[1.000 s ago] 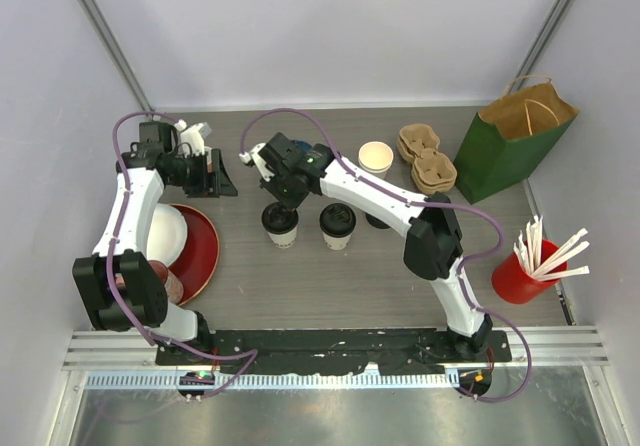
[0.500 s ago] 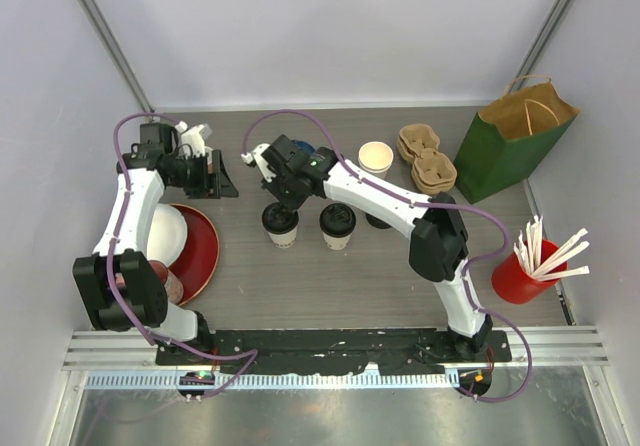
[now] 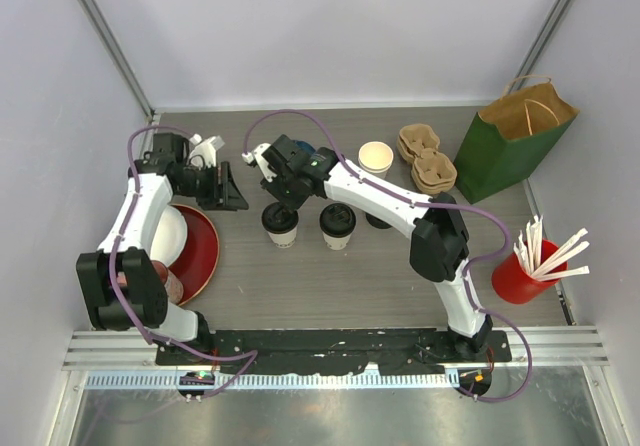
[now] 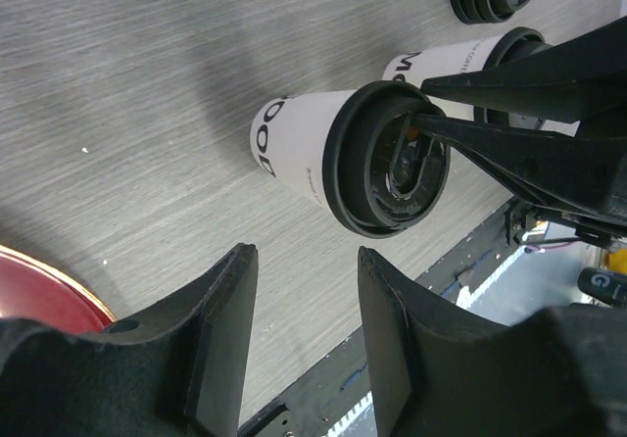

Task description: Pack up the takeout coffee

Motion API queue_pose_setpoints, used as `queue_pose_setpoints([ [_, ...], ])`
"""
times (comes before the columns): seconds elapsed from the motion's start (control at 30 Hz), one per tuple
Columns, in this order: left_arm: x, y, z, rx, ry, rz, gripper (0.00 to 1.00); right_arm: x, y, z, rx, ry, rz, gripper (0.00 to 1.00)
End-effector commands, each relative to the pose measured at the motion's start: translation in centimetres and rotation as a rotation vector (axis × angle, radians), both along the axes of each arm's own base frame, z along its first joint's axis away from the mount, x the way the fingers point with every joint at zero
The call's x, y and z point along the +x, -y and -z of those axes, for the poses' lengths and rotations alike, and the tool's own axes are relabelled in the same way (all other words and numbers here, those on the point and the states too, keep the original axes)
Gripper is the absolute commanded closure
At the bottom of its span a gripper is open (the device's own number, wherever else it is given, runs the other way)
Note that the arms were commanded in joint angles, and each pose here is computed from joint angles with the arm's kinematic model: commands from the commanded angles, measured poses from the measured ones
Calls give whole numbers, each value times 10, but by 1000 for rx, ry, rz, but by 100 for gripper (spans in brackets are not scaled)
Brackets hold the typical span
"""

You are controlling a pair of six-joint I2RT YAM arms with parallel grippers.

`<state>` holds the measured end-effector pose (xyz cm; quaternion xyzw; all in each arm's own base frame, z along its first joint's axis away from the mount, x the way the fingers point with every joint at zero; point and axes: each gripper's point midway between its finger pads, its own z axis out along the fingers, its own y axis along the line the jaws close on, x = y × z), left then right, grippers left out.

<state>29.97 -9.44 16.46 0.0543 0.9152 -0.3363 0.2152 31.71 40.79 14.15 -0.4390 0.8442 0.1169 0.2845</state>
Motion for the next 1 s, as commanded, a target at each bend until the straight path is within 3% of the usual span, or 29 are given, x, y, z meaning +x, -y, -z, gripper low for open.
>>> queue_pose_setpoints([
  [0.0,-3,13,-5,-70,-12,20,52,0,3,-36,44,44,8,73],
  [0.3,-9,27,10,-155,-82,17,61,1,-2,-67,110,72,20,59],
  [0.53,-8,33,12,-208,-102,11,66,5,1,-87,151,95,43,57],
  [0.67,-10,35,12,-216,-107,7,69,4,15,-91,171,85,82,60],
  [0.8,-13,35,12,-217,-100,-6,72,-5,18,-88,357,-85,131,69],
  [0.97,-15,38,17,-250,-129,-25,75,-15,23,-62,424,-207,167,71],
])
